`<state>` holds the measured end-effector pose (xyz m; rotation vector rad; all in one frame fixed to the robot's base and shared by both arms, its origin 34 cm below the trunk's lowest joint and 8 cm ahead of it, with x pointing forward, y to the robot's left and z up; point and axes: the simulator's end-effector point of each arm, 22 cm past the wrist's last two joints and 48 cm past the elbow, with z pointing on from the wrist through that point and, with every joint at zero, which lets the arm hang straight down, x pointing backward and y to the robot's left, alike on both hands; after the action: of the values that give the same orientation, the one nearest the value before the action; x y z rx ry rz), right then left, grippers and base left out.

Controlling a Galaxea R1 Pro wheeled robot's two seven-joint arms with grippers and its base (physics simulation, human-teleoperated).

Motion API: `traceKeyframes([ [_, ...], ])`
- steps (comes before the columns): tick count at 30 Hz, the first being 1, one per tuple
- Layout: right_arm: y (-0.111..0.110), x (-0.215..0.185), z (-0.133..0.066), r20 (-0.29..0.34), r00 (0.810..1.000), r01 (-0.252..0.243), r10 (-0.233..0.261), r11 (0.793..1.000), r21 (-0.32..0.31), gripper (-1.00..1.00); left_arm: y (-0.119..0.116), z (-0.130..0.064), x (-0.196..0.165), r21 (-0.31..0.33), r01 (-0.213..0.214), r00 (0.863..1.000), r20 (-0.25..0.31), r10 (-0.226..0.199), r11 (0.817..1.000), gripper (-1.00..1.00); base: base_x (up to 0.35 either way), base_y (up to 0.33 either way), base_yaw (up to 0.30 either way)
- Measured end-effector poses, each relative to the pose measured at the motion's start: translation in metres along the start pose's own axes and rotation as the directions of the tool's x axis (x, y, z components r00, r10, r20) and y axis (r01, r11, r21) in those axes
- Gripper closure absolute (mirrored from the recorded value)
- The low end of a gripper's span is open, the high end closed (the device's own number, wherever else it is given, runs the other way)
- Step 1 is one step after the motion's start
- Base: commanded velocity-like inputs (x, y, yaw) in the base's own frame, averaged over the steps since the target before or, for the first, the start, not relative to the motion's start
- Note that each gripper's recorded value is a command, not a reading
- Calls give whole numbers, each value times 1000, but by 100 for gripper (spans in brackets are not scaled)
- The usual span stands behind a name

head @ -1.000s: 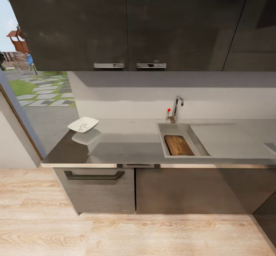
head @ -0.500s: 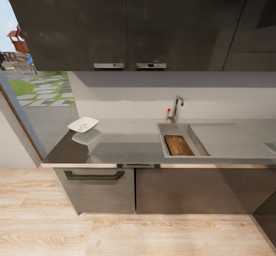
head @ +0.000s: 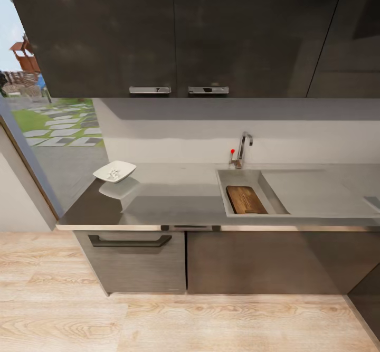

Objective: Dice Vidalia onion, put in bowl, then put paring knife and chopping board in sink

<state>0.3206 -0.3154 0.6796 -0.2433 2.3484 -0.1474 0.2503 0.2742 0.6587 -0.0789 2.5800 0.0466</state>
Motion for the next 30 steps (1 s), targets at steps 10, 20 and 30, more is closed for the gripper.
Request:
traceKeyframes([
  [10,-3,-63,21,143,989,22,-26,999,34,-100,0,0,0,0,0,1000,0,0,1000,-100,0,0,0],
  [20,33,-88,25,199,978,75,-66,996,-38,-100,0,0,0,1,-1,1000,1,1,1000,-100,0,0,0],
  [30,72,-22,2,47,999,28,-22,992,-126,-100,-1,0,0,2,-2,1000,1,2,1000,-100,0,0,0],
])
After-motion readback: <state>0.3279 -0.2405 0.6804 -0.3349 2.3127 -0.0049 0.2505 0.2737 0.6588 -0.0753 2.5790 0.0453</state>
